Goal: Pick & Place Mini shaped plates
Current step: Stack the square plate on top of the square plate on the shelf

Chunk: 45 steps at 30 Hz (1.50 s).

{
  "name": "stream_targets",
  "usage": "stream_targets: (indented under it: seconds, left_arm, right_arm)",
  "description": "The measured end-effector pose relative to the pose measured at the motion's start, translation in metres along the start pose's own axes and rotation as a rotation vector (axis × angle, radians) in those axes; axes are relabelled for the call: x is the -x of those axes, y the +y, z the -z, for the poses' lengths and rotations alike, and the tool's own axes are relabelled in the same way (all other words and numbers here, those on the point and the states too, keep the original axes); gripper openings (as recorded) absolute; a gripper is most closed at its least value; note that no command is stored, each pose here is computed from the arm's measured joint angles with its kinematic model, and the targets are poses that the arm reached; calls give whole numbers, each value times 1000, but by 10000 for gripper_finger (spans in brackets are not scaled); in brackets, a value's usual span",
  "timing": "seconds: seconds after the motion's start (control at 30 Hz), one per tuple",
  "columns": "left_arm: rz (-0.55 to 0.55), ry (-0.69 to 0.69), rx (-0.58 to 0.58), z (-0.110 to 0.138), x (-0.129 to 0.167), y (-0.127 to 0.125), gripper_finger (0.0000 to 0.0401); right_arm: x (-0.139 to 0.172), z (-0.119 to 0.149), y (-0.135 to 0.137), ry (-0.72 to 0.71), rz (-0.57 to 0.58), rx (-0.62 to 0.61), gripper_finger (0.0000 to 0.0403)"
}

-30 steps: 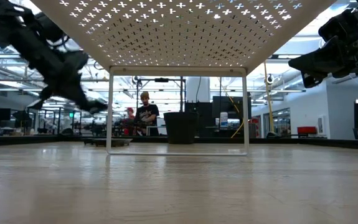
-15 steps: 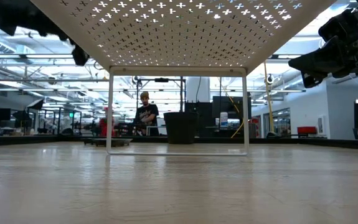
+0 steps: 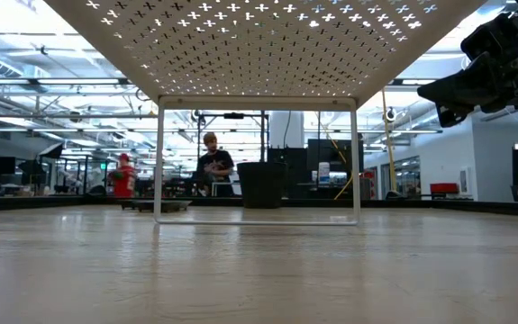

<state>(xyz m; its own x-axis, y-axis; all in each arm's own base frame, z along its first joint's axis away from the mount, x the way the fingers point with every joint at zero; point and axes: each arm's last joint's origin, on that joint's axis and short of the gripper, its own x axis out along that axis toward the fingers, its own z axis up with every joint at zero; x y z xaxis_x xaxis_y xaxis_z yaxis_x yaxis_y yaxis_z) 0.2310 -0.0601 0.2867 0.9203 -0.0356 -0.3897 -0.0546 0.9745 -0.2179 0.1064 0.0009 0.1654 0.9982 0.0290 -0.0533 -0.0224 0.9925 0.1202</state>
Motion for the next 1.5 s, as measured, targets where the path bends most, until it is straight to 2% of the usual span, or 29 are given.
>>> stream_targets:
  seconds: [0.17, 0.43, 0.6, 0.83, 1.0, 1.23, 1.37, 1.5]
  left_arm:
    - [-26, 171, -103, -8, -30, -18, 4]
    - [-78, 315, -108, -6, -58, -24, 5]
    - [-96, 318, -98, -5, -58, -23, 15]
    - [-95, 319, -90, -5, -58, -24, 6]
    - [-86, 316, -122, -4, -57, -27, 51]
    - [-19, 287, -209, -5, -47, -42, 111]
    - [2, 258, -248, -8, -36, -49, 125]
    - [-65, 210, -278, -13, -20, -51, 126]
  right_arm:
    - [0, 0, 0, 0, 0, 0, 0]
    - [0, 0, 0, 0, 0, 0, 0]
    - [0, 0, 0, 0, 0, 0, 0]
    - [0, 0, 0, 0, 0, 0, 0]
    - [0, 0, 0, 0, 0, 0, 0]
    - [0, 0, 0, 0, 0, 0, 0]
    - [0, 0, 0, 0, 0, 0, 0]
    - [0, 0, 0, 0, 0, 0, 0]
